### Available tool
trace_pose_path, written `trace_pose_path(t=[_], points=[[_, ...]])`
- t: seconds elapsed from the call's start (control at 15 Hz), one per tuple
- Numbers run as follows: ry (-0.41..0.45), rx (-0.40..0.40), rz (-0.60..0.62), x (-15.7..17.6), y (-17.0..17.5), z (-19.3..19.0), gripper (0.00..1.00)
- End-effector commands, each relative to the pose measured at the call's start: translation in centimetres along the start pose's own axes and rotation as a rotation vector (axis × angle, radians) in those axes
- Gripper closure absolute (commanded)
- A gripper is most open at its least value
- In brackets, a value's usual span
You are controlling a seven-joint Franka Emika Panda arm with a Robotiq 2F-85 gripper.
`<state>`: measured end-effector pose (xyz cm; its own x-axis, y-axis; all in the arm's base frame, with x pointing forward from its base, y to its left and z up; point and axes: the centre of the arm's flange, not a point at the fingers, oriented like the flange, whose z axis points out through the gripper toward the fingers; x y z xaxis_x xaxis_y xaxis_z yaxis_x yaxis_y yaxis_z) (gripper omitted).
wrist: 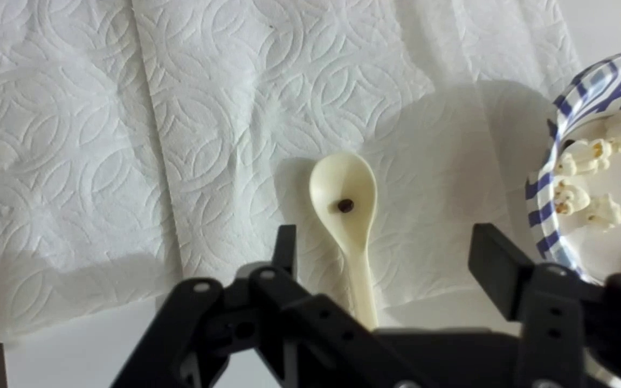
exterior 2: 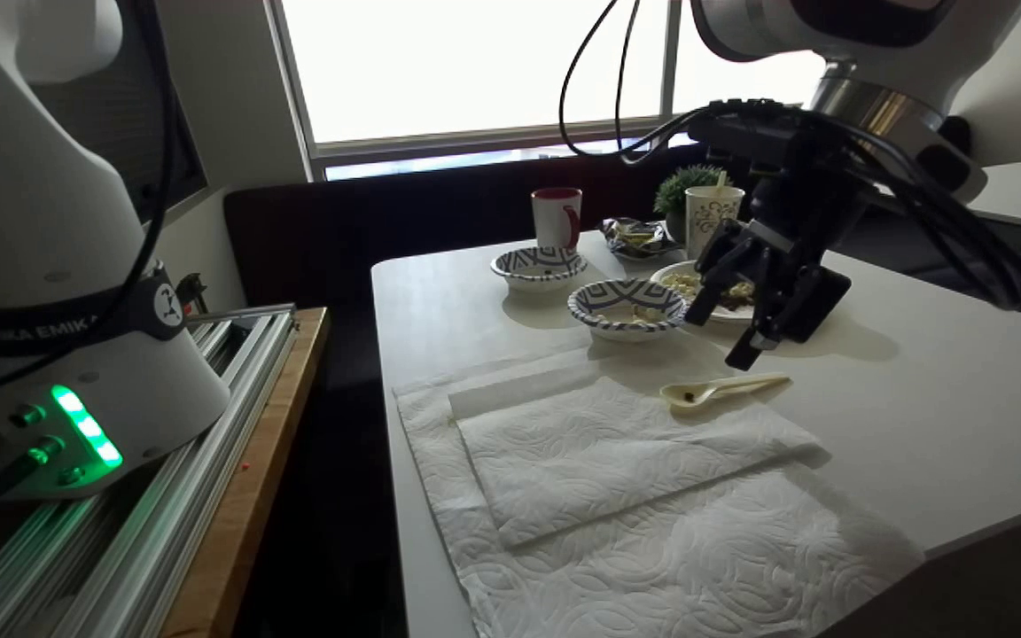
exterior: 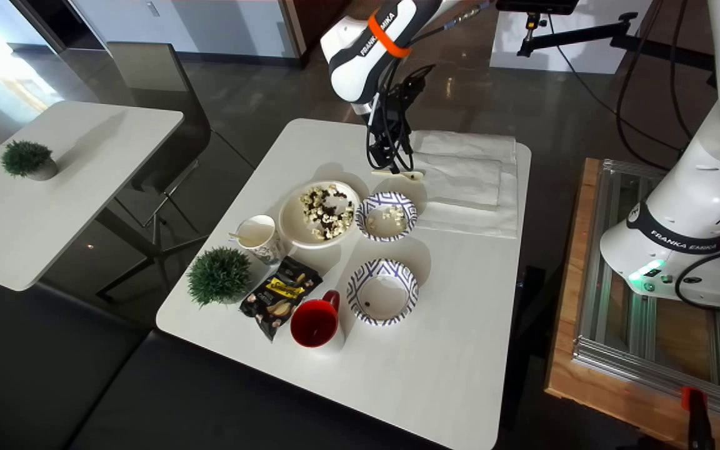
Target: Empty the spoon into the bowl on the left then place the spoon back
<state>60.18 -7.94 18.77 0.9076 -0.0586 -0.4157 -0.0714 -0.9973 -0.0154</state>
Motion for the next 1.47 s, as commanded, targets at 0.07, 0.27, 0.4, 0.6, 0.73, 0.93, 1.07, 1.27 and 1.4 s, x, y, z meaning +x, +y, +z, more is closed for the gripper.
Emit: trace_pose_path(t=[0.07,0.27,0.4,0.6,0.73,0.93,1.07,1.27,1.4], points=[[-0.019,0.03,-0.013,3.2,0.2,1.0,0.41],[-0.019,0.03,-0.016,4.1,0.2,1.6,0.36],[-0.02,0.035,-0.024,4.5,0.0,1.9,0.44],[-0.021,0.034,-0.025,4.8,-0.3,2.0,0.68],[-0.021,0.028,-0.025,5.0,-0.4,2.0,0.8],[-0.027,0.023,-0.025,5.0,-0.3,2.2,0.83],[-0.029,0.022,-0.025,5.0,-0.2,2.2,0.8],[-0.039,0.021,-0.028,4.7,-0.2,2.3,0.93],[-0.037,0.021,-0.023,3.7,-0.5,1.4,0.97]])
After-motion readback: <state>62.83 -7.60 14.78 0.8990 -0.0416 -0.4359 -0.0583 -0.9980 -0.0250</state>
